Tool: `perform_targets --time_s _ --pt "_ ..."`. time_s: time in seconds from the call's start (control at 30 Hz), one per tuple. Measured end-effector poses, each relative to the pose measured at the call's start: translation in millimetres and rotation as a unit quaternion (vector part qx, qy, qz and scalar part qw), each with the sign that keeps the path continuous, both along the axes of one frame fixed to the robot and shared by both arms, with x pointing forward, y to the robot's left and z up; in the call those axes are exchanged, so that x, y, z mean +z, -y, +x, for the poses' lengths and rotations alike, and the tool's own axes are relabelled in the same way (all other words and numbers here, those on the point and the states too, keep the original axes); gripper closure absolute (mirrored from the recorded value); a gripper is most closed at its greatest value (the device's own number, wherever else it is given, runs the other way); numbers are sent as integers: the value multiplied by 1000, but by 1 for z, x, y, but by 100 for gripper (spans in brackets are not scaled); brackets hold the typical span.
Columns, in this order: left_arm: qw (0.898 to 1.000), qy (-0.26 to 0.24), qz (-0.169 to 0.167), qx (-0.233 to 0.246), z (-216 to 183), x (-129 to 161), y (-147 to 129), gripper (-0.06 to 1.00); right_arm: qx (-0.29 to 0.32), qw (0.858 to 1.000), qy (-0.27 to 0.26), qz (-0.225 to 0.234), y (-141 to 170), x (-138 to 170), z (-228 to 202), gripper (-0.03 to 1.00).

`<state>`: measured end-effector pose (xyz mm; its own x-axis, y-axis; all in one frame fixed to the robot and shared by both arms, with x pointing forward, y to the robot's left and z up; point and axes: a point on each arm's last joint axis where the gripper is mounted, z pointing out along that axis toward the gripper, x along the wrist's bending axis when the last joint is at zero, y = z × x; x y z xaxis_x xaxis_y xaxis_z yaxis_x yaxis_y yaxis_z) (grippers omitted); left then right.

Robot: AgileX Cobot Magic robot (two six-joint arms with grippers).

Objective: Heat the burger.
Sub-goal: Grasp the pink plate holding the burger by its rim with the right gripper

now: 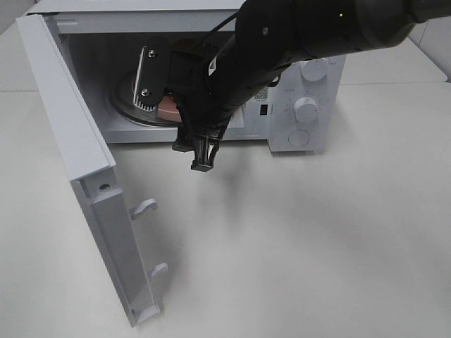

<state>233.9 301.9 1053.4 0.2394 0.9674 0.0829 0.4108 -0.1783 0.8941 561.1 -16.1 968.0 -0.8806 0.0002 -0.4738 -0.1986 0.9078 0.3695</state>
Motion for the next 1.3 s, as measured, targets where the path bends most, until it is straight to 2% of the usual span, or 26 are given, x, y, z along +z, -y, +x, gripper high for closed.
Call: perform_targets --time_s 0.3,0.37,0.63,1.3 --pt "1000 0 0 0 0 0 0 94 -7 1000 2 -20 -12 -12 14 35" --pt "1000 0 0 0 0 0 0 94 -13 999 19 -47 -13 -18 23 35" --pt "1000 0 0 0 0 0 0 94 -37 995 50 -72 -14 -28 38 35" --pt "1000 0 0 0 0 0 0 94 -29 994 95 -53 -19 -23 45 35"
